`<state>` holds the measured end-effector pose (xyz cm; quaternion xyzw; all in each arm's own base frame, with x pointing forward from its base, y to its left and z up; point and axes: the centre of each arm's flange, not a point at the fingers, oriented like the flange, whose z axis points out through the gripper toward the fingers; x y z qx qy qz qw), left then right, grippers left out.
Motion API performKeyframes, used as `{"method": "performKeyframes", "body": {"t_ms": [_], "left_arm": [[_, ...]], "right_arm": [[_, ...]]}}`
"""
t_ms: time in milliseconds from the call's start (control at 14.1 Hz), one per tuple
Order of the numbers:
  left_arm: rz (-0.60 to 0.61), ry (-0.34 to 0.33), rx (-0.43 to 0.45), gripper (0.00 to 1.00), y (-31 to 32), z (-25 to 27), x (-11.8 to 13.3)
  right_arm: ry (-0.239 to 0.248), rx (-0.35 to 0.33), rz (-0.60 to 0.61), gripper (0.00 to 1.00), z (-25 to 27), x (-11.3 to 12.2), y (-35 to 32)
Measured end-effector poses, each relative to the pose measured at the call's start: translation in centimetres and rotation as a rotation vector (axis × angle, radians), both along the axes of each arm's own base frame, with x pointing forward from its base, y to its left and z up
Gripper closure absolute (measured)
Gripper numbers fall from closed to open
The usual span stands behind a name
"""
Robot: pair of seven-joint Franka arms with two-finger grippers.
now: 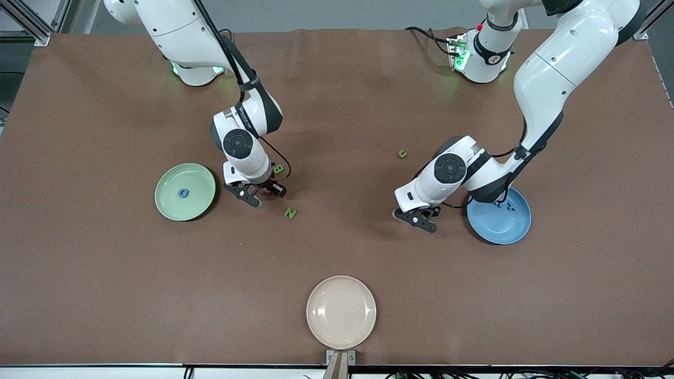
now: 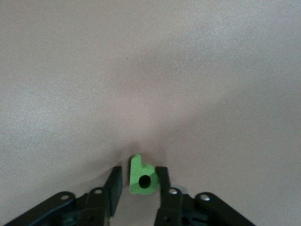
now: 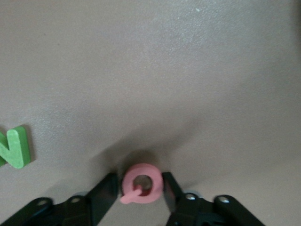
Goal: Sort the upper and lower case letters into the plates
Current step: 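Place the b in the blue plate while the right gripper places the Q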
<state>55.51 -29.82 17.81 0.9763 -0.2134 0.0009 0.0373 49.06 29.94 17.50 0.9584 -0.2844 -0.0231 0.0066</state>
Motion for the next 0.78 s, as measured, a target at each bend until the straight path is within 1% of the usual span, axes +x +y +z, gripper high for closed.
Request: {"method": "performKeyframes", "body": {"t_ms": [71, 141, 283, 495, 636, 778], "left_arm": [[0.0, -0.001, 0.0, 0.71, -0.1, 0.0, 0.0], [0.001, -0.001, 0.0, 0.71, -0.1, 0.0, 0.0], [0.002, -0.001, -0.001, 0.72, -0.2, 0.1, 0.0], [0.011, -0.005, 0.002, 0.72, 0.2, 0.3, 0.4], [0.03, -0.002, 0.04, 0.72, 1.5, 1.2, 1.4], [0.055, -0.001, 0.116, 0.72, 3.7, 3.7, 2.5]], "right_arm": [[0.002, 0.0, -0.001, 0.6, 0.3, 0.0, 0.0], [0.006, -0.003, -0.003, 0.63, 0.4, 0.1, -0.1], [0.018, -0.016, -0.002, 0.63, 0.6, 0.5, -1.0], [0.069, -0.048, 0.04, 0.63, 3.5, 2.5, -4.2], [0.076, -0.047, 0.093, 0.63, 6.7, 4.0, -7.6], [0.074, -0.034, 0.134, 0.63, 9.4, 4.7, -11.7]]}}
